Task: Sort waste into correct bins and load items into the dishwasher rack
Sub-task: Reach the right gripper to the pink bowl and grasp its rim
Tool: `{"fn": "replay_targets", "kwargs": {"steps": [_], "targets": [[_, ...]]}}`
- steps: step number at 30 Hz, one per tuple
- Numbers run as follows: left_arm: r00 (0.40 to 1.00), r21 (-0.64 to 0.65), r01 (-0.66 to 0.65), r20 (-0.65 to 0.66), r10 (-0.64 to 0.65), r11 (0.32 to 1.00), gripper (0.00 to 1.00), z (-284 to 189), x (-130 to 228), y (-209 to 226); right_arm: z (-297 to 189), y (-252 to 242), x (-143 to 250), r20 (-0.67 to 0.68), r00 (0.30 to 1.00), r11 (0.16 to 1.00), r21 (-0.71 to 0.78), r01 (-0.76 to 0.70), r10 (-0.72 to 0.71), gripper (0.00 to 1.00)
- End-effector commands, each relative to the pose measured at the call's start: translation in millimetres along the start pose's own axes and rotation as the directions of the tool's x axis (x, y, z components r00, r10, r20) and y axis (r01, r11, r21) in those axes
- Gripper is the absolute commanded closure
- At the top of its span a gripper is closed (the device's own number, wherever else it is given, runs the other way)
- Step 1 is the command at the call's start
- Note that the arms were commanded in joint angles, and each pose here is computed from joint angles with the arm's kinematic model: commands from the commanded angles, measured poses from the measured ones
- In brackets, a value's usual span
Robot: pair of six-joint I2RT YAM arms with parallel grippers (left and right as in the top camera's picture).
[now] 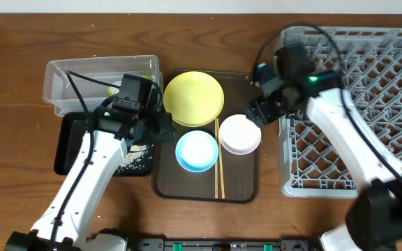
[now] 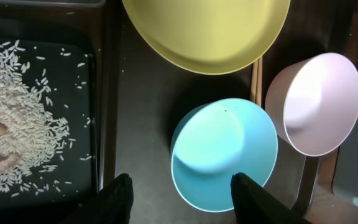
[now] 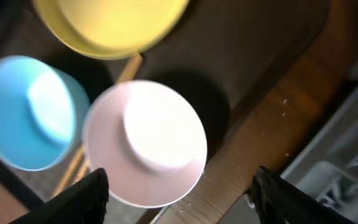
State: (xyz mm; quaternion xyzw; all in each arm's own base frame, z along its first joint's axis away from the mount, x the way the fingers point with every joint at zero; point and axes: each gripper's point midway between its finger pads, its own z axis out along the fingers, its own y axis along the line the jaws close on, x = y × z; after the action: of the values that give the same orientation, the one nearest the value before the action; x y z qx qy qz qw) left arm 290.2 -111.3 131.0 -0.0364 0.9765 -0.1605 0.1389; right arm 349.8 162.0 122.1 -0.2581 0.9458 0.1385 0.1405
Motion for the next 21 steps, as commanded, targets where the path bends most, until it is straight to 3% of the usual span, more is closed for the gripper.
{"fn": "replay_targets", "kwargs": {"steps": [1,6,11,21], "targets": [[1.0,-0.007,-0.008,0.011,0.009,1.0,0.46,-3.7,-1.8,0.9,26.6,-2.4,8.0,-0.082,0.997,0.999,0.031,0.014,-0.011,0.33],[1.0,-0.007,-0.008,0.011,0.009,1.0,0.46,-3.7,-1.8,0.9,60.6,-0.8,23.2,-0.18,0.984,1.0,0.01,0.007,-0.005,0.44],[1.0,-0.007,-0.008,0.011,0.009,1.0,0.46,-3.7,-1.8,0.9,75.8,-3.4,31.8,-0.225,0.974,1.0,0.005,-0.004,0.005,0.65],[1.0,-0.007,-0.008,0.011,0.009,1.0,0.46,-3.7,-1.8,0.9,76.3,-18.8,37.2,-0.248,0.967,0.995,0.101,-0.029,0.053,0.77]]}}
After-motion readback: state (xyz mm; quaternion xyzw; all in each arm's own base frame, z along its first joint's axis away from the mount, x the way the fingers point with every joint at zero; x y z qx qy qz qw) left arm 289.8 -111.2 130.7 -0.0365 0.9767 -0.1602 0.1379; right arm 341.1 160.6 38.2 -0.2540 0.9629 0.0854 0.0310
